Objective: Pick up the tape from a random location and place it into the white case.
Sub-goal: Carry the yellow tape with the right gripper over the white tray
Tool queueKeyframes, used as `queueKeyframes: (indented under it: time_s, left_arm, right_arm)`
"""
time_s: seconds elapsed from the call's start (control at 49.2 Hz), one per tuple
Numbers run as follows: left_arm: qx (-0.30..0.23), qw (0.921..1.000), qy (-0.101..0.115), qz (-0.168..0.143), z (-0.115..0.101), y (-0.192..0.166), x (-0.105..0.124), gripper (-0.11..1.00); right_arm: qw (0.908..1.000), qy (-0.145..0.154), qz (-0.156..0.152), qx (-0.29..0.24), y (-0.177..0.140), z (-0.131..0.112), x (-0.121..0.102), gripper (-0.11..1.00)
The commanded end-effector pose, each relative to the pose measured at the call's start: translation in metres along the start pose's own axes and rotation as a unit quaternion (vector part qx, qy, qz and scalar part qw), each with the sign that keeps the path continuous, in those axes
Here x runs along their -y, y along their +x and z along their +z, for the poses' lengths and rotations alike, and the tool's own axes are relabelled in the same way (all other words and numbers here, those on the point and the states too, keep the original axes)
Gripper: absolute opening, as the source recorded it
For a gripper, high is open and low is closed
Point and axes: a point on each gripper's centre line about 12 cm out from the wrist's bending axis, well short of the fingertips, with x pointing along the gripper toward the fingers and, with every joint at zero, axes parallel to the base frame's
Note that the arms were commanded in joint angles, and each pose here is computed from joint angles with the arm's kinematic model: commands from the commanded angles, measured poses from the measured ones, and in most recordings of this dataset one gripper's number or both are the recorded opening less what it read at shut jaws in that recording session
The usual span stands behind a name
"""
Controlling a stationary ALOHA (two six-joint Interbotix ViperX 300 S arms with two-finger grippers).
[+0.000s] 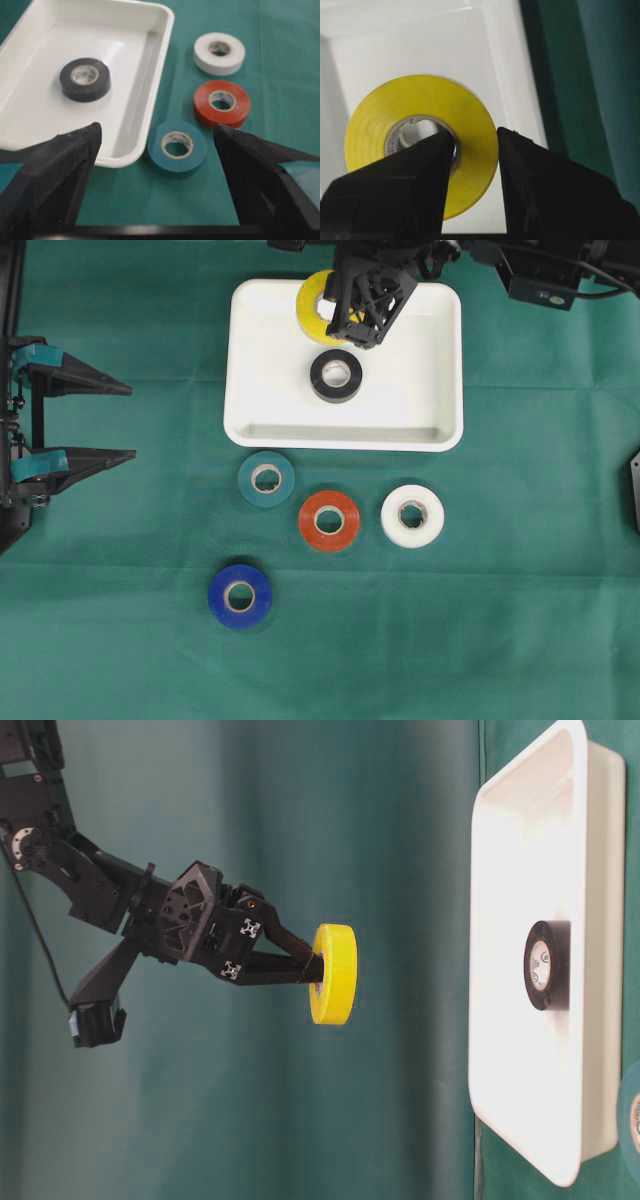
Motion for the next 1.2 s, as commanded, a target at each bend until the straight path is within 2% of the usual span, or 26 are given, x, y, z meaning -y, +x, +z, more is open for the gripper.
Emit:
queueKeyframes:
  time_s: [0.0, 0.305, 0.651, 1.18]
  left_arm:
    - [0.003, 1.0000, -0.001, -0.001, 0.004, 0.001, 0.000, 0.91]
    - [0.003, 1.0000, -0.001, -0.001, 0.004, 0.001, 0.000, 0.91]
    - [0.004, 1.0000, -0.001, -0.001, 0.004, 0.001, 0.000, 0.91]
    - [0.005, 1.0000, -0.001, -0.001, 0.005, 0.001, 0.000, 0.91]
  right_arm:
    - [0.9998, 0.002, -0.001, 0.019, -0.012, 0.005, 0.002, 0.29]
    - [1.0000, -0.002, -0.005, 0.001, -0.020, -0.023, 0.011, 0.29]
    - [0.9996, 0.022, -0.015, 0.007, -0.034, -0.063, 0.030, 0.29]
    - [0.9994, 0.024, -0.016, 0.019, -0.036, -0.066, 0.033, 0.29]
